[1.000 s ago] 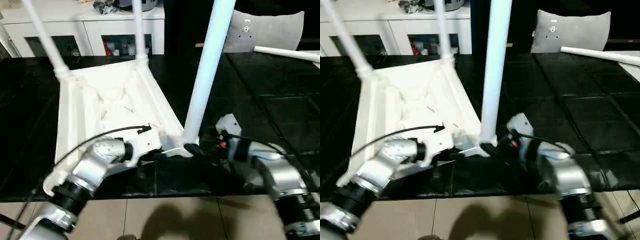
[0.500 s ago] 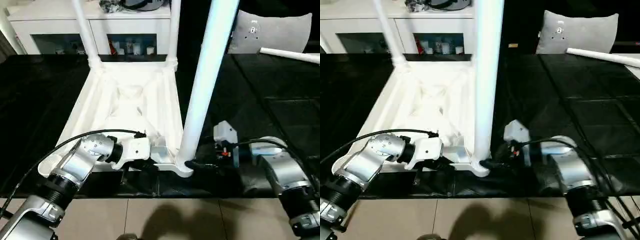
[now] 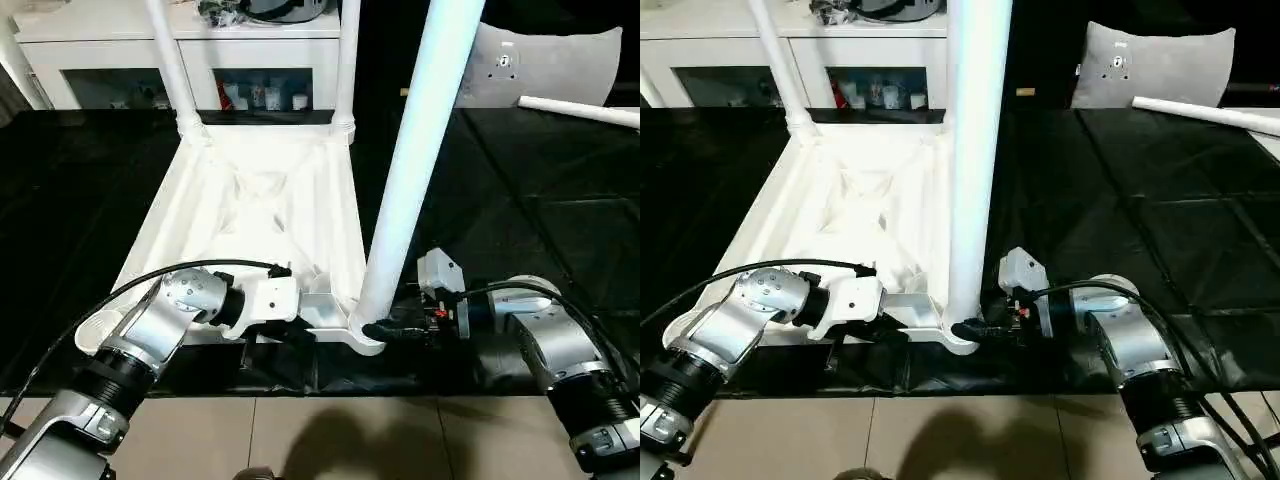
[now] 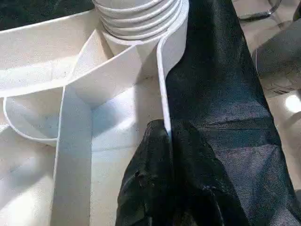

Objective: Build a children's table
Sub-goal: Rotate leg to tighten

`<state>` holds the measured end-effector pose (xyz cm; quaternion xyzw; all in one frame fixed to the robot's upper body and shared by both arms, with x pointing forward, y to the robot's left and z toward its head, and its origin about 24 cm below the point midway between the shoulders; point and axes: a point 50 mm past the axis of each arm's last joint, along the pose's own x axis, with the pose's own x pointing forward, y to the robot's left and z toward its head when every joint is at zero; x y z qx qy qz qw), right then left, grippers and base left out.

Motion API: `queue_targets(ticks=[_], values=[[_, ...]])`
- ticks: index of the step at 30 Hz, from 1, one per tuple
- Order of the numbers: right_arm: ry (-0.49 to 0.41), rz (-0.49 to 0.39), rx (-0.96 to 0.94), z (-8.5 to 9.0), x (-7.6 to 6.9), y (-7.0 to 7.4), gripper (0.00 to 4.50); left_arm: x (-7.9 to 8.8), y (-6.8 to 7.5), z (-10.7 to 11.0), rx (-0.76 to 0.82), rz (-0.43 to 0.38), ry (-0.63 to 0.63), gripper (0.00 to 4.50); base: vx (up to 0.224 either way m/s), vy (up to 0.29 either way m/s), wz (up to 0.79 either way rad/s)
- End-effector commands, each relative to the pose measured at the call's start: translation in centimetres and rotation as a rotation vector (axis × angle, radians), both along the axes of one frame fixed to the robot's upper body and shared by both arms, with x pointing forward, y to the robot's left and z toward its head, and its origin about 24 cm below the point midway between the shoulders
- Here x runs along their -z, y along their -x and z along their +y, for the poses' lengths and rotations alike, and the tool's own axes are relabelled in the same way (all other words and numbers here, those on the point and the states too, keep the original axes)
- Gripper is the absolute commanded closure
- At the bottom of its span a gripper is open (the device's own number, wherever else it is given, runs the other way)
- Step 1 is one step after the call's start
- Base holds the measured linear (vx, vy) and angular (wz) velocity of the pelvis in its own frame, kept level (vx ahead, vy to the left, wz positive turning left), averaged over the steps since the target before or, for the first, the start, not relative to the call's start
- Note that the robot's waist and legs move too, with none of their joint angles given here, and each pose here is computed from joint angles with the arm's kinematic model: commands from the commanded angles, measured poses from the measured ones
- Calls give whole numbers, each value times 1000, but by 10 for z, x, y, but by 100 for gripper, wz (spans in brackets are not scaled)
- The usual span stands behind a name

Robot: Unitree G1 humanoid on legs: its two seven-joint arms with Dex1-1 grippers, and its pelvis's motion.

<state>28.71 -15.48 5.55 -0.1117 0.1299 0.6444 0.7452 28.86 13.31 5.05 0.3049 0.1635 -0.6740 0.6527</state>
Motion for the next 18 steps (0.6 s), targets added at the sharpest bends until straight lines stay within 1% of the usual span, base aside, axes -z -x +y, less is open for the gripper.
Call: queue_targets(ticks=[1,2,3,5,7,9,11,12,13,17,18], values=[[38,13,-16,3,4,0,196,15,14,-6,115,74,-71,450,0,0,0],[38,22,-14,4,5,0,196,15,14,-6,115,75,-71,450,0,0,0],[17,51,4,4,4,-1,163,16,14,-5,115,77,-70,450,0,0,0],[1,69,11,5,4,-1,129,16,14,-4,113,78,-70,450,0,0,0],[9,59,10,6,4,-1,120,17,14,-4,112,79,-70,450,0,0,0],[30,36,16,7,6,-1,89,17,14,-4,112,80,-71,450,0,0,0],[37,33,27,7,7,-2,89,17,14,-4,112,80,-72,450,0,0,0],[28,59,46,7,8,-3,89,17,14,-4,111,80,-72,450,0,0,0],[22,71,53,7,8,-3,107,17,14,-4,111,79,-72,450,0,0,0],[6,86,70,7,7,-4,127,17,14,-4,109,80,-72,450,0,0,0],[2,91,69,7,7,-4,145,18,15,-3,107,82,-72,450,0,0,0]])
